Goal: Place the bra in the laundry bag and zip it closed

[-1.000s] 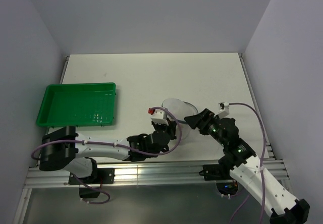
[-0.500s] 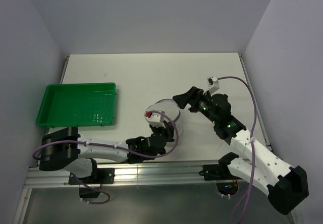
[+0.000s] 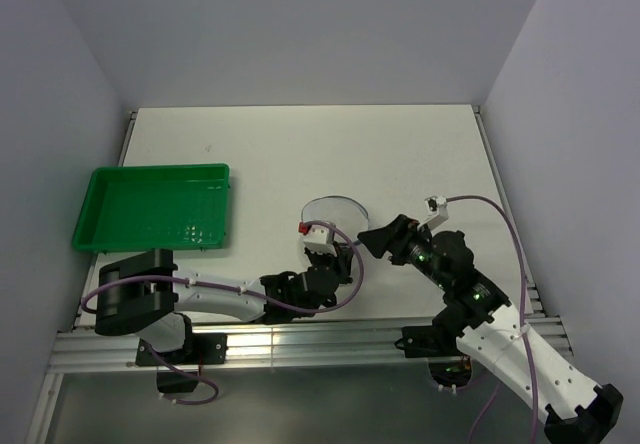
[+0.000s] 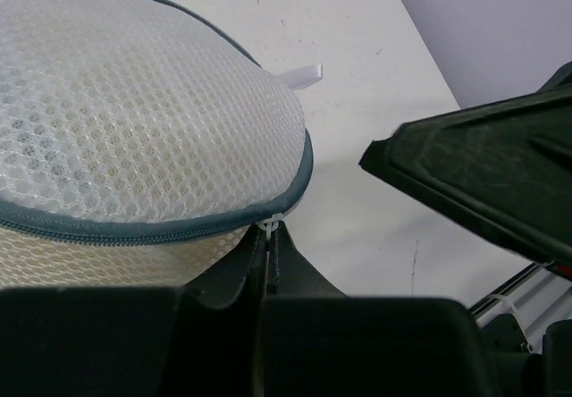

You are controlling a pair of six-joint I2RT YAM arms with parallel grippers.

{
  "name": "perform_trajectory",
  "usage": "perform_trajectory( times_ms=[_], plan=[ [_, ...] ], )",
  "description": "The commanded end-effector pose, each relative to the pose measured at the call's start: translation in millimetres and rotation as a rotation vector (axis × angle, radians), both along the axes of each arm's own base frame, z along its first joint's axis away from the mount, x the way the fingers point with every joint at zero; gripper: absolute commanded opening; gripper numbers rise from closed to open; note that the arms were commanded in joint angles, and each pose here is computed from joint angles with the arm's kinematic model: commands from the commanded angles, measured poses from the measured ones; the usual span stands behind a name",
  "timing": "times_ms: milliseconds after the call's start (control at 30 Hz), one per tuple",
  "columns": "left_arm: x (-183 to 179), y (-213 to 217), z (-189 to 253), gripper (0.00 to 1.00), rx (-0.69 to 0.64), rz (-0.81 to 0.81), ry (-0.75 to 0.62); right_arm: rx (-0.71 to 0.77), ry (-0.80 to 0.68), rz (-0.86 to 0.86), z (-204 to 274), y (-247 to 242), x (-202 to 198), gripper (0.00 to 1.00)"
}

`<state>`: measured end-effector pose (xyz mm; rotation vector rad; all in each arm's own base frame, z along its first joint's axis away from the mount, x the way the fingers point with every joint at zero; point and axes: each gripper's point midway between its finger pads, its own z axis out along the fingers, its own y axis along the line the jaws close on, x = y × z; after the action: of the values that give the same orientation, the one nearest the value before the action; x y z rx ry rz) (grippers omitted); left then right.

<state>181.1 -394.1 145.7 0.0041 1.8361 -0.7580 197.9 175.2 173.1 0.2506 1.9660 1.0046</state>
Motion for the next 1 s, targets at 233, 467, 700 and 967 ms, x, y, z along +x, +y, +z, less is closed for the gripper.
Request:
perform_trajectory(
  times_ms=[233,467,700,967],
  plan=[
    [-6.9,-15.9,30.4,0.00,-0.127,-0.032,0.000,0.062,0.054,0.060,-10.4,25.3,-1.5,0.52],
    [-9.9,-12.2,28.9,0.00,-0.143,-0.048,0.009,0.057,-0.003,0.003,1.2,19.0,10.2,0.50],
    [-11.4,-13.2,32.4,0.00,-0.154,-0.058,0.007,0.103,0.006,0.007,-4.9,26.4,14.4,0.56],
    [-12.0,-10.8,29.6,0.00,-0.147,-0.057,0.012,0.097,-0.013,-0.015,-1.1,24.8,20.6,0.27]
  ],
)
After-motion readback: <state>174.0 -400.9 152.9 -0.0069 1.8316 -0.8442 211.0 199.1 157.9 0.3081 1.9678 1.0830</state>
